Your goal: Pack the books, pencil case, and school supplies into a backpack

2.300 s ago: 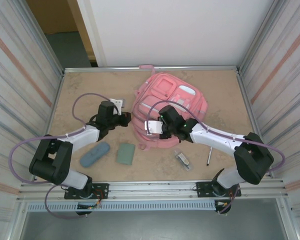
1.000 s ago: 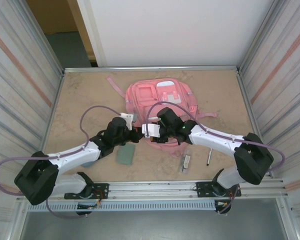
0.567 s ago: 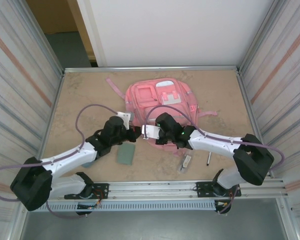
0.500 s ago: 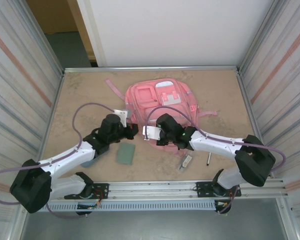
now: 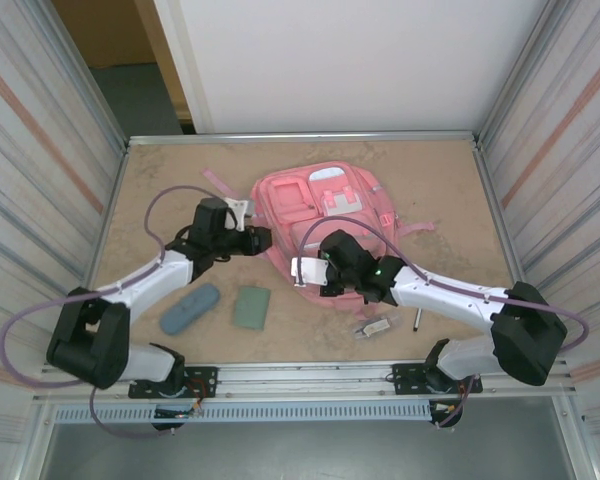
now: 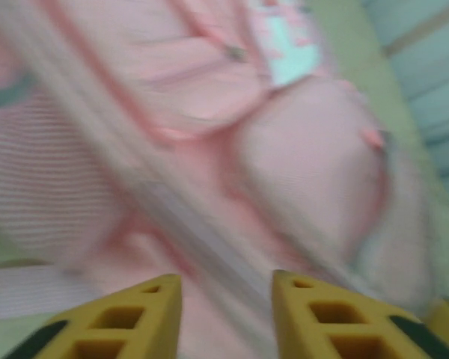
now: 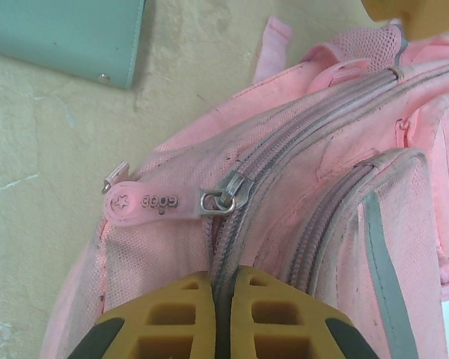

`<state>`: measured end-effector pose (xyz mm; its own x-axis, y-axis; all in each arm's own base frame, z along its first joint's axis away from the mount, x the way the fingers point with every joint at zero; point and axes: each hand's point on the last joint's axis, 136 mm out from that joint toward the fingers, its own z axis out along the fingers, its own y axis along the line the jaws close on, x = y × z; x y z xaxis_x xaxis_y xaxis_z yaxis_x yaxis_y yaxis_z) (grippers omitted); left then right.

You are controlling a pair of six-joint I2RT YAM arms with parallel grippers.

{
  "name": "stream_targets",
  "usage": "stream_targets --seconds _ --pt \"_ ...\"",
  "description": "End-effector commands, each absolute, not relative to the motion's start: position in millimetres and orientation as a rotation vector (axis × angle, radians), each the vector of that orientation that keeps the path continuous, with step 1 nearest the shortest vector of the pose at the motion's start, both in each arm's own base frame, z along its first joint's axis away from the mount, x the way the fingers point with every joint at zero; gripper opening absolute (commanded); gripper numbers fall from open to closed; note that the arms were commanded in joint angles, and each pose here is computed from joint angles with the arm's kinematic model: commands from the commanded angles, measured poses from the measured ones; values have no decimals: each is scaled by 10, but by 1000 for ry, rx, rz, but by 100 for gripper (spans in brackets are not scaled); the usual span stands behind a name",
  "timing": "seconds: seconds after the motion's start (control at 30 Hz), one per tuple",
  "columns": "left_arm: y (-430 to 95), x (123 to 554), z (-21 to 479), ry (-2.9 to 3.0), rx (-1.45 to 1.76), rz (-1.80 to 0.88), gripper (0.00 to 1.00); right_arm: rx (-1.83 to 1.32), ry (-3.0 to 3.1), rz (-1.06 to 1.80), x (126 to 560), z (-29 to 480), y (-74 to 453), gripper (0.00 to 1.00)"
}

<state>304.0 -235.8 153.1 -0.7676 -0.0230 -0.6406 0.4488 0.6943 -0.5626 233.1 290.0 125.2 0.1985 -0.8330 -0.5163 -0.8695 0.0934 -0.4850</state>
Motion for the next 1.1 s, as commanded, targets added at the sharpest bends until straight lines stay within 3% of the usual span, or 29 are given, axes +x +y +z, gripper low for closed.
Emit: stream_targets --seconds 0.0,0.2,0.43,0.53,0.73,0.9,1.07 --pt "-2644 2546 1710 2222 571 -1072 43 -1631 1593 164 2348 1474 2948 0" --pt "-2807 2230 1394 2327 593 -1054 46 -1571 1634 296 2381 1505 2987 0" --pt "-3020 2198 1321 2328 639 -1051 46 -1606 1674 374 2290 1441 3037 0" --pt "-2961 2290 1196 2382 582 -935 44 -1610 1684 378 2289 1440 3039 0" --pt "-2943 2376 1140 2392 520 -900 26 -1610 1686 386 2280 1449 3048 0" --pt "-2922 2364 1211 2376 519 -913 6 -1613 1712 326 2339 1399 2992 0" --pt "-2747 2423 1296 2363 434 -994 0 -1626 1723 286 2365 1357 2952 0"
